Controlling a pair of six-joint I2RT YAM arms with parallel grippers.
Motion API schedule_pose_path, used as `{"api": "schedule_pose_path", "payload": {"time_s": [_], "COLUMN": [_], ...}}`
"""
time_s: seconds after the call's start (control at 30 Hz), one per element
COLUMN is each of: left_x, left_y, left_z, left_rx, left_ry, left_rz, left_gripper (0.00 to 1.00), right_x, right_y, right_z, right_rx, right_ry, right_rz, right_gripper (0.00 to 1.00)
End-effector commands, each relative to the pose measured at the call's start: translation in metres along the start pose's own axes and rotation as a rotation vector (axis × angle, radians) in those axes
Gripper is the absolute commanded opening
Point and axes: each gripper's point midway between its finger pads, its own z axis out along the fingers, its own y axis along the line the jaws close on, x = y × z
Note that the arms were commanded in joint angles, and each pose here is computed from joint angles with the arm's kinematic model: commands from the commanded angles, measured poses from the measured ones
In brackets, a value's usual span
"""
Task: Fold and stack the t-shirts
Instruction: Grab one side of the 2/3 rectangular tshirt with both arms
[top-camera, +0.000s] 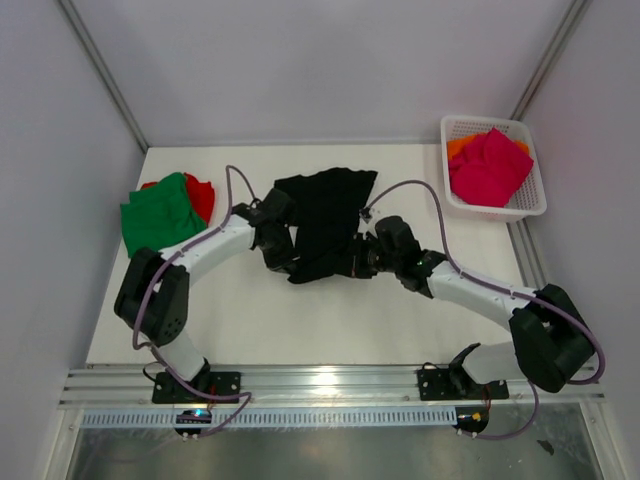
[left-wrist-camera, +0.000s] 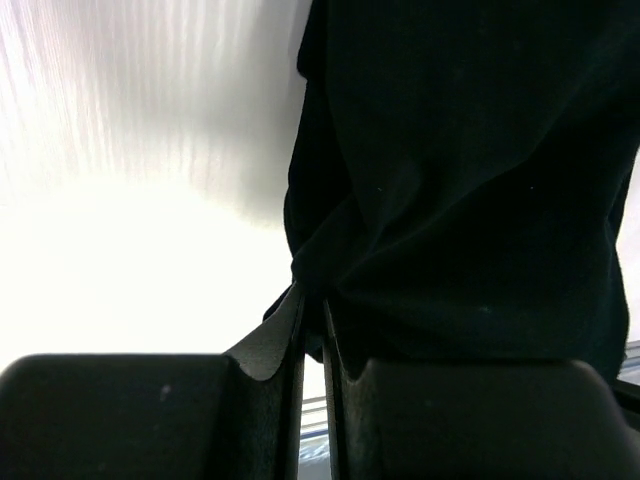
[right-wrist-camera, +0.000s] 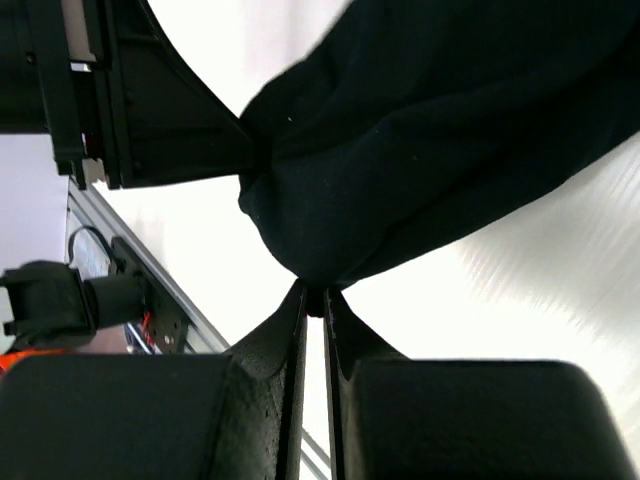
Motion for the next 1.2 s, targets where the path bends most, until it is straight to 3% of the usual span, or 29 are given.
{"api": "schedule_pose_path", "payload": {"time_s": [0.0, 0.23, 0.43, 0.5, 0.63, 0.97, 1.17], "left_x": [-0.023, -0.082, -0.160, -0.185, -0.228, -0.261, -0.252], "left_y": [-0.004, -0.036, -0.051, -0.065, -0.066, -0.077, -0.075], "left_z": [-0.015, -0.045, -0.082, -0.107, -0.107, -0.083, -0.068], "left_rx": [-0.045, -0.035, -0.020, 0.042, 0.151, 0.352, 0.349], "left_ry": [-0.052, -0.107, -0.168, -0.217, -0.237, -0.206, -0.150], "left_rz": [0.065, 0.109, 0.083, 0.074, -0.027, -0.102, -0.113], "left_gripper": [0.10, 0.10, 0.11, 0.12, 0.16, 0.16, 0.16], "right_x": [-0.052, -0.104, -0.135, -0.144, -0.163, -0.224, -0.263], "right_y": [0.022, 0.023, 0.014, 0.010, 0.006, -0.022, -0.039], "right_z": [-0.014, -0.025, -0.021, -0.020, -0.012, 0.013, 0.021], "right_rx": [-0.040, -0.027, -0.002, 0.004, 0.011, 0.066, 0.088], "right_ry": [-0.097, -0.143, -0.160, -0.167, -0.173, -0.213, -0.256], "right_rz": [-0.094, -0.140, -0.157, -0.158, -0.160, -0.125, -0.088], "right_gripper": [0.03, 0.03, 0.03, 0.03, 0.03, 0.03, 0.03]}}
